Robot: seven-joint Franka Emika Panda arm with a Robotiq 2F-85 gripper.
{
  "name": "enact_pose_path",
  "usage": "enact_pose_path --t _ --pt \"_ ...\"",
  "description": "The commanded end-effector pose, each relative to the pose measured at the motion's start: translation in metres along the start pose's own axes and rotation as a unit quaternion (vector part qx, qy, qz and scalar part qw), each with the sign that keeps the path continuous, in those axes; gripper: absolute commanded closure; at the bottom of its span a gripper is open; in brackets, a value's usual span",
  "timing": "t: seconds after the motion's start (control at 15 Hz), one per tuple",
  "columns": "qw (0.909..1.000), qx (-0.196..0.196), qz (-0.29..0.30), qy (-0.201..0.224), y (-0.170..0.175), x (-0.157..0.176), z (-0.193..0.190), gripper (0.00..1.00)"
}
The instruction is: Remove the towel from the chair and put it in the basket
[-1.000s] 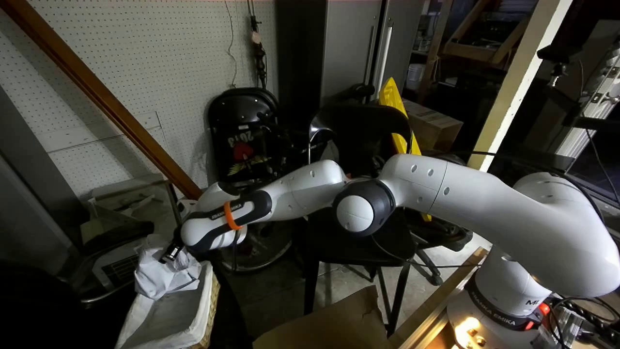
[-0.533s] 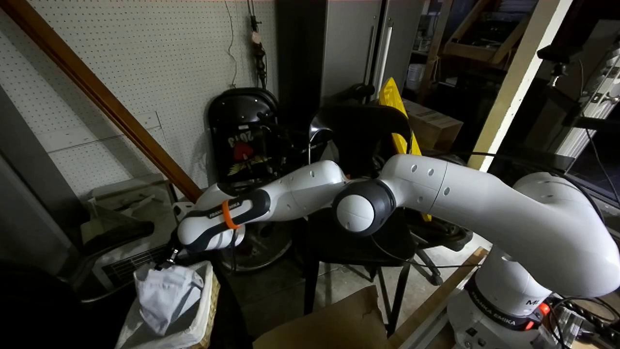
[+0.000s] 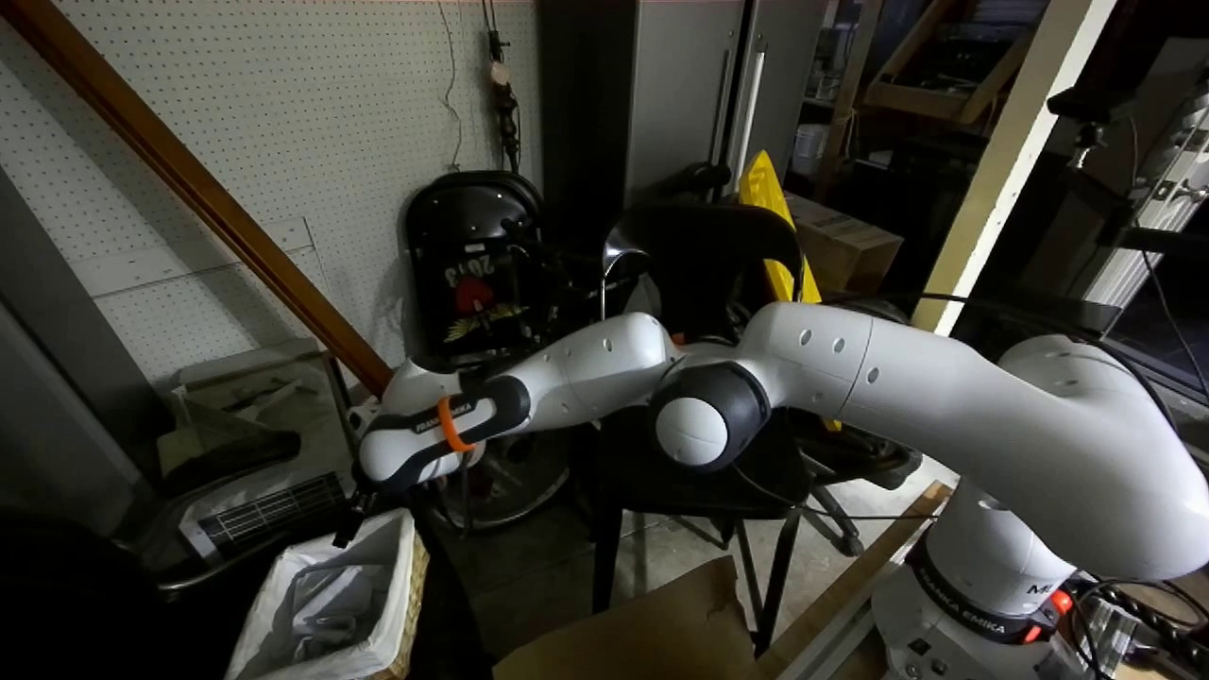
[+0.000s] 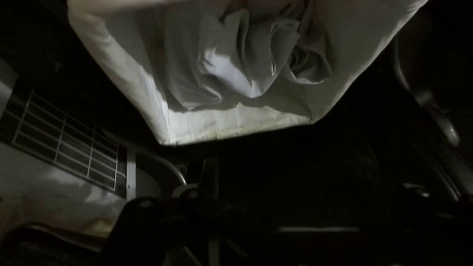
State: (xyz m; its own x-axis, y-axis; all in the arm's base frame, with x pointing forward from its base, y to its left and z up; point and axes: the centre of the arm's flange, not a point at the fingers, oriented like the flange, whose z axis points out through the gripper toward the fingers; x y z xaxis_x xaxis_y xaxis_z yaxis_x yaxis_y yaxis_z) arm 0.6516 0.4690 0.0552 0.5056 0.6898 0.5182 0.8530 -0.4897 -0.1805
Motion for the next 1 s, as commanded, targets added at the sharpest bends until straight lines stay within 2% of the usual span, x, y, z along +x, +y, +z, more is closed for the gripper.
enact_pose_path --t 0.0,0.2,0.4,0.47,0.67,0.93 --pt "0.9949 0.011 0.063 -0.078 0.001 0.022 -0.007 0.00" --pt "0.9838 0.006 0.120 -0.133 -0.017 0.019 -0.042 0.00" --pt "0.9684 -0.009 0.173 -0.179 -0.027 0.010 -0.077 0.00" --pt "0.9621 -0.006 0.190 -0.196 -0.030 0.003 -0.091 0.00" --pt "0.9417 -0.036 0.249 -0.223 -0.033 -0.018 -0.122 0.00" --pt "0.9079 -0.072 0.339 -0.236 -0.022 -0.040 -0.141 0.00"
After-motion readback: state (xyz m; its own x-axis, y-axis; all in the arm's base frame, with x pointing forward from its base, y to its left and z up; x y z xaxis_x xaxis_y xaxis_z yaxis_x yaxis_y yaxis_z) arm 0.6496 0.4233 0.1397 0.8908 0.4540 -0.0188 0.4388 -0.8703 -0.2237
